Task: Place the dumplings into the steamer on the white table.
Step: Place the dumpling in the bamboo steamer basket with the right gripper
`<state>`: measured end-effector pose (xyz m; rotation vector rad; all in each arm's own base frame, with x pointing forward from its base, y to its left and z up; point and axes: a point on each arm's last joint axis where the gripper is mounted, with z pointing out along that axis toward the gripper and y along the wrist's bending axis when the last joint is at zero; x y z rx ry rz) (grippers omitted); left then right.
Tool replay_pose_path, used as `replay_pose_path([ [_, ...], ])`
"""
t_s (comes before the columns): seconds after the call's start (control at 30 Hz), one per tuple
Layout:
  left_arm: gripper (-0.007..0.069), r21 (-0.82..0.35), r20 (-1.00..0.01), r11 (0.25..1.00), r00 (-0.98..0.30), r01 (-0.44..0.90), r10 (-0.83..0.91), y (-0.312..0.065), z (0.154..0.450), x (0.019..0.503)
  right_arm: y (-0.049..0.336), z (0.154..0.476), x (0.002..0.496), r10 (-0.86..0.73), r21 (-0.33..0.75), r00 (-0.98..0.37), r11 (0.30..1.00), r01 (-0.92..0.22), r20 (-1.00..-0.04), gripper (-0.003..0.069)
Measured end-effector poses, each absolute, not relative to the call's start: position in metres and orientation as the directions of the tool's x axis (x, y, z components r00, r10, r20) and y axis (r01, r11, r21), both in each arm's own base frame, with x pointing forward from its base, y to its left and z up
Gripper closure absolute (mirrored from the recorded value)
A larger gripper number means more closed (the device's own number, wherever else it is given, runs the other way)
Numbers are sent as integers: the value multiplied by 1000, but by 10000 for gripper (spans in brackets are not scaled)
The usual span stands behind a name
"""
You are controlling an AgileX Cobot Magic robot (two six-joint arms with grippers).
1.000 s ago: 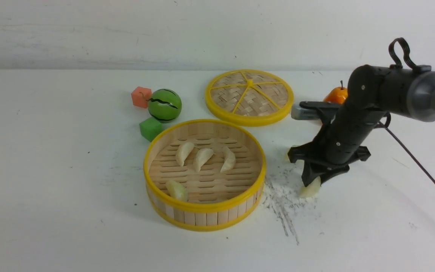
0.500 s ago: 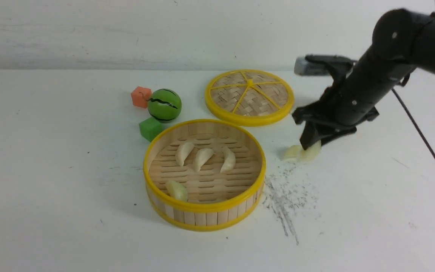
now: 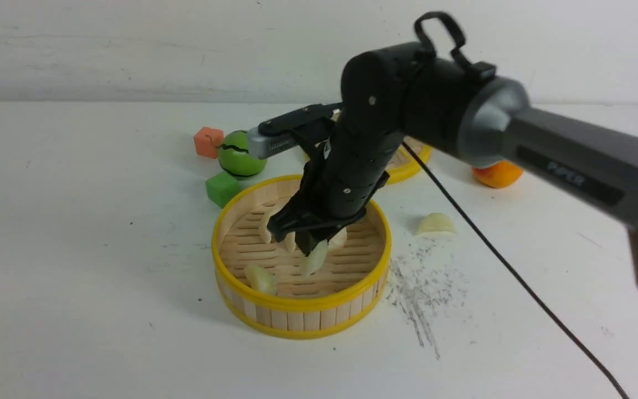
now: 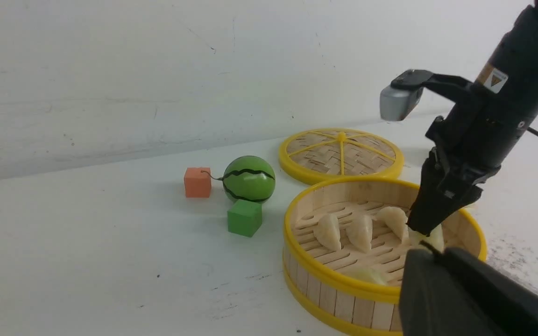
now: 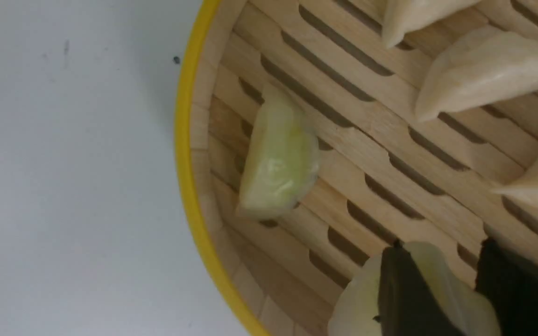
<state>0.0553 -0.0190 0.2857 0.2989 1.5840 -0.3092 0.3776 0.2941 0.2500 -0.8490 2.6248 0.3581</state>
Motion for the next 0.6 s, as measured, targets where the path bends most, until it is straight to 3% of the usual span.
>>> replay_pose_path([
  [0.23, 600, -13, -999, 927, -41, 374, 3, -19, 285, 55, 301, 221, 384, -516, 146, -792, 801, -581, -326, 455],
  [0.6, 597, -14, -999, 928, -42, 373, 2, -19, 285, 55, 308, 212, 384, -483, 217, -814, 800, -560, -324, 447],
])
